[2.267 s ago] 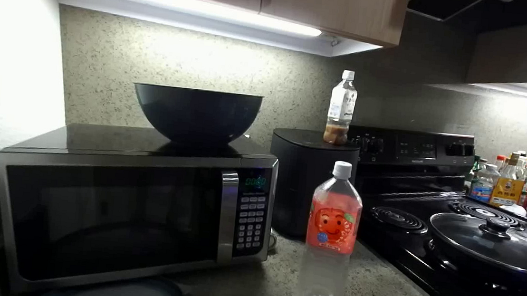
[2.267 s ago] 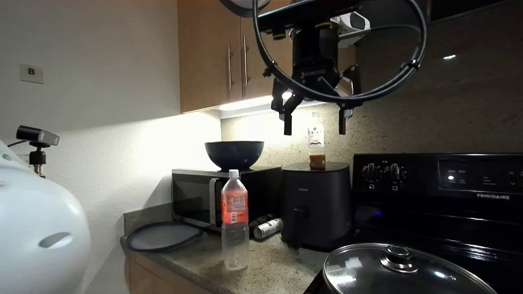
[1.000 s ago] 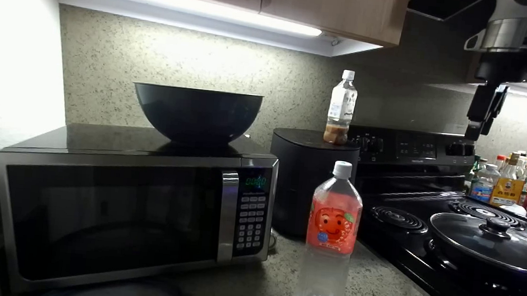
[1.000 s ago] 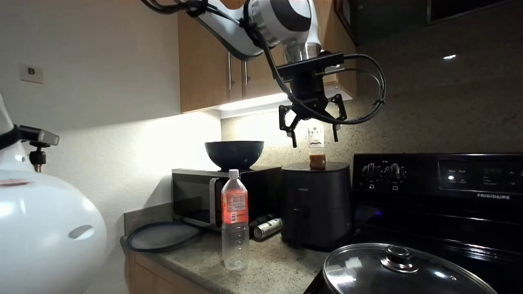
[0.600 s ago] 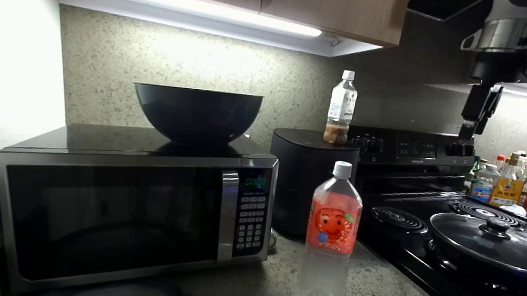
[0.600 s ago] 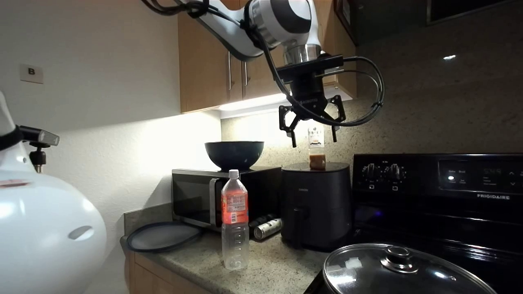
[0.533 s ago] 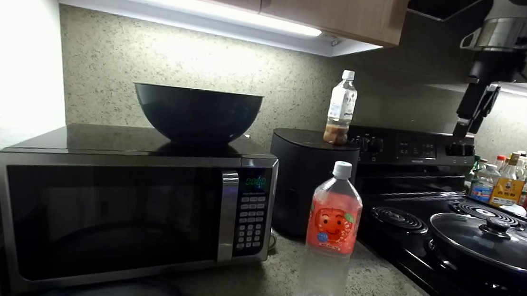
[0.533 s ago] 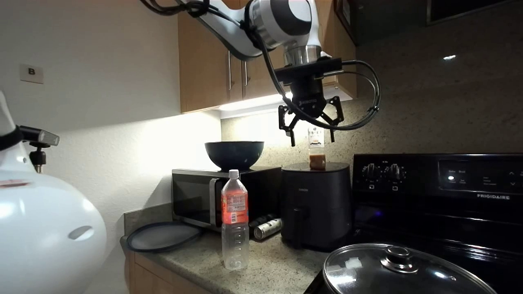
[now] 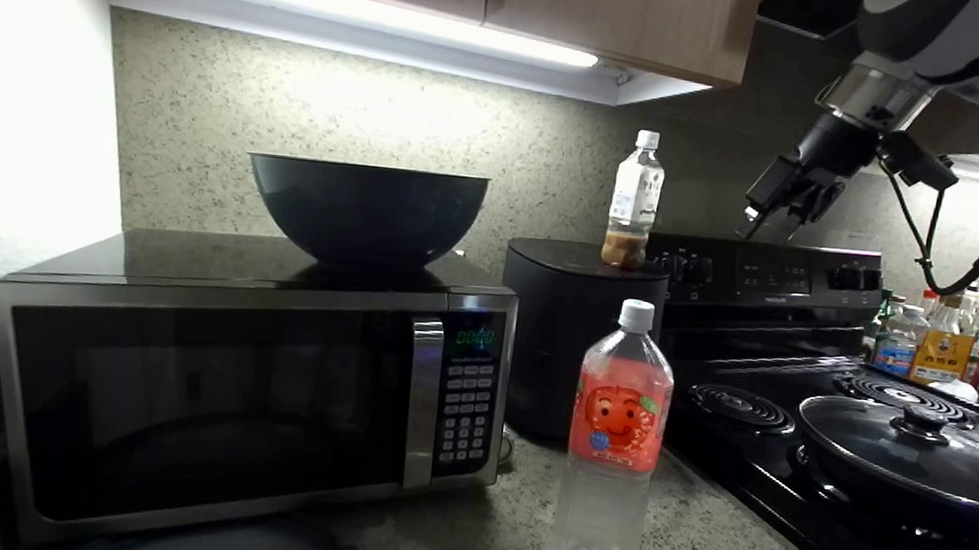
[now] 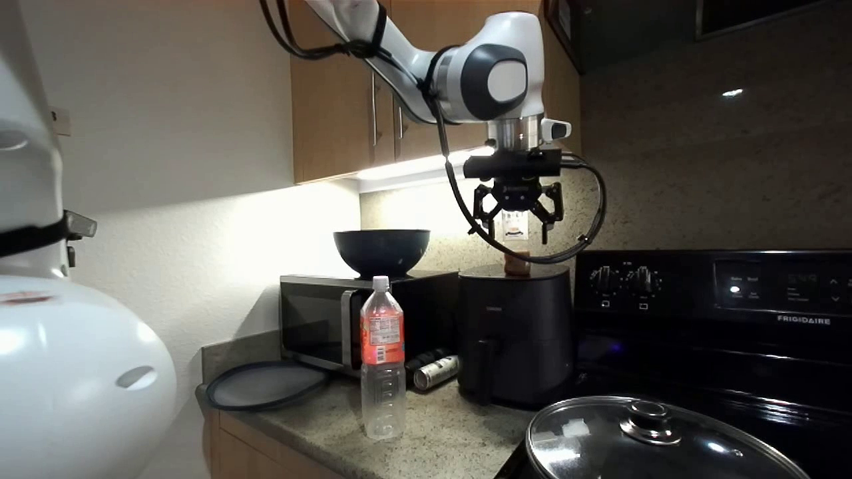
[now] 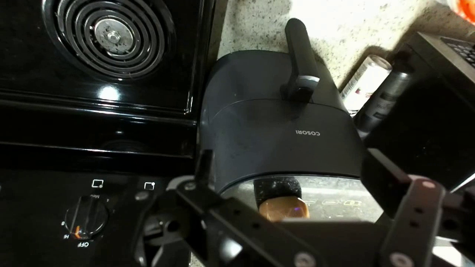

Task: Put the bottle on top of he air fryer on the counter

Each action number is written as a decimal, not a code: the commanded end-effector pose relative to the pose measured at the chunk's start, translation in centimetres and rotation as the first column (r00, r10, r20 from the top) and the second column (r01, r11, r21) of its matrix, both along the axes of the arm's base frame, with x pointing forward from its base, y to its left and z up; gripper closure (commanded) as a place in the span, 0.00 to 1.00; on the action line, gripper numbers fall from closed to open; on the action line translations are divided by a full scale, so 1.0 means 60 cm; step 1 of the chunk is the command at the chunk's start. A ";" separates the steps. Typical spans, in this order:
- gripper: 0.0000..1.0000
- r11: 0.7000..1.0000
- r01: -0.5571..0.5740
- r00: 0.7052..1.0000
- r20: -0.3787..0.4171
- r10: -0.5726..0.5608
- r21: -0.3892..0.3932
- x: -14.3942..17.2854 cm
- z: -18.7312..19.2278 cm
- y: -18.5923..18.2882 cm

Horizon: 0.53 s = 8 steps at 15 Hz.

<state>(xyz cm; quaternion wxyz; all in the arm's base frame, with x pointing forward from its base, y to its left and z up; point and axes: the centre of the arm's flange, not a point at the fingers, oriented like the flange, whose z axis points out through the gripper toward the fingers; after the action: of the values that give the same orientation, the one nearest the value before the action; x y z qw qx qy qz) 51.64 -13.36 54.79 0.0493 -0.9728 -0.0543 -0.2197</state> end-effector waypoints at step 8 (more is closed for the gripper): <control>0.00 0.998 -0.043 0.967 0.252 0.031 0.040 0.057 0.002 0.026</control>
<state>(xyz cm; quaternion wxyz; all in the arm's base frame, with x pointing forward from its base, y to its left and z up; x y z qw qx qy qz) 52.86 -12.37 55.96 0.0548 -0.9538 -0.0520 -0.2907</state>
